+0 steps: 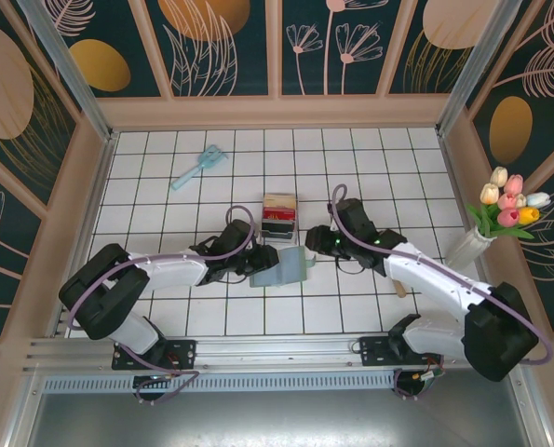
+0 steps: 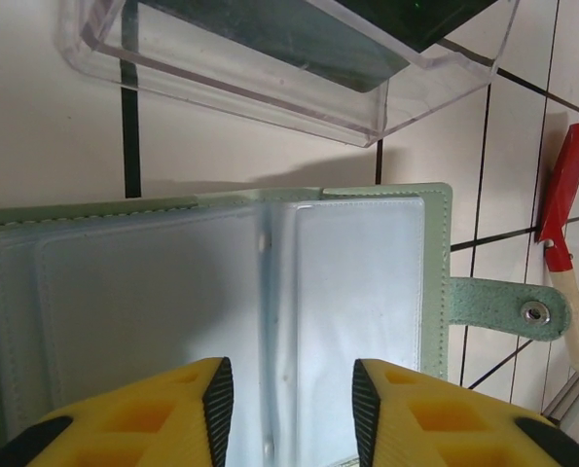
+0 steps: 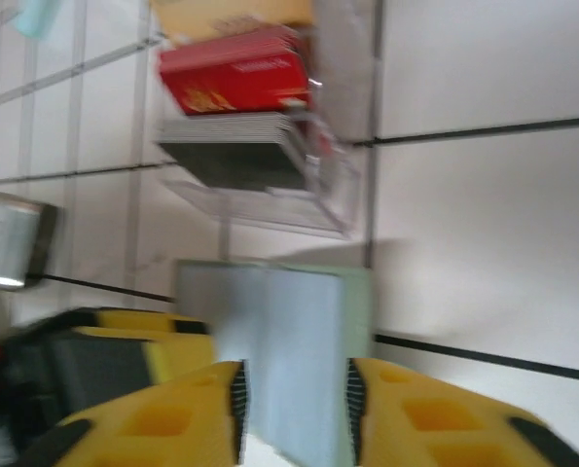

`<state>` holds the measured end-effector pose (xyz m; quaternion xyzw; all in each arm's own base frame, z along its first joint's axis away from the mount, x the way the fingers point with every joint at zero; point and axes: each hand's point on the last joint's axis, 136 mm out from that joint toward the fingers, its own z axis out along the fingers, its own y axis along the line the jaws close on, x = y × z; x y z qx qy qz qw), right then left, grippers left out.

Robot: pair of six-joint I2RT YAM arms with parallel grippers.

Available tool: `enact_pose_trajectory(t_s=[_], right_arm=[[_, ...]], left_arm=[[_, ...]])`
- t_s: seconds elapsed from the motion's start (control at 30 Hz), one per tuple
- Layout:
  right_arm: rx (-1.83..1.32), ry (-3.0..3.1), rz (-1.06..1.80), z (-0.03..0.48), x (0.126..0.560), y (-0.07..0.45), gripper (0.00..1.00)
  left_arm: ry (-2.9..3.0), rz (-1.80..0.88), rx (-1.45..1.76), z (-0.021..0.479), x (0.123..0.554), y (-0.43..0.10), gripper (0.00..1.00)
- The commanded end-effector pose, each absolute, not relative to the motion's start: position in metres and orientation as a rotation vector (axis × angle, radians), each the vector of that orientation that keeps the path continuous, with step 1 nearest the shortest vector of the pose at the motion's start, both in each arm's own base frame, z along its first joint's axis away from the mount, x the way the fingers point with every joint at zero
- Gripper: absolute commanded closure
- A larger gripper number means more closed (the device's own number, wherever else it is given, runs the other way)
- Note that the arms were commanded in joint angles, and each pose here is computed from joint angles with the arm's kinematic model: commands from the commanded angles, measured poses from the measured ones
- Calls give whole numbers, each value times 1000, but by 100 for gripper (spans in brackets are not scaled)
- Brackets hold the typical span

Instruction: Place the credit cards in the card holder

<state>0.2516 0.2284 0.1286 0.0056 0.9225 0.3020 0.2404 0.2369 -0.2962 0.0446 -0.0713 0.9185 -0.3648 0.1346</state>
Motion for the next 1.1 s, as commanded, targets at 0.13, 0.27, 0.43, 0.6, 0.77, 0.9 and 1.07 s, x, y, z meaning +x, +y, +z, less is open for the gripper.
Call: enact_pose_trajectory(t_s=[0.13,0.27,0.43,0.6,0.77,0.9,1.07], right_arm=[[-136,2596,1032,120,236,281,84],[-180,2727,923,76,230,285,83],[-130,2830,737,32,229,265,78],[-161,2697,793,73,249,270,70],[-168,2486,840,133,313,250,46],[-236,2484,763,140,369,243,34],[-367,2520,801,119,414,270,29]], left_arm=[[2593,-961,-264,55,248,-283,65],[2538,-903,-330,63,254,-268,65],[2499,-836,-365,72,261,-258,65],[2420,-920,-436,89,279,-266,61],[2405,-963,-500,87,295,-277,63],[2402,-1022,-562,76,298,-285,61],[2377,-1109,-608,72,302,-296,59]])
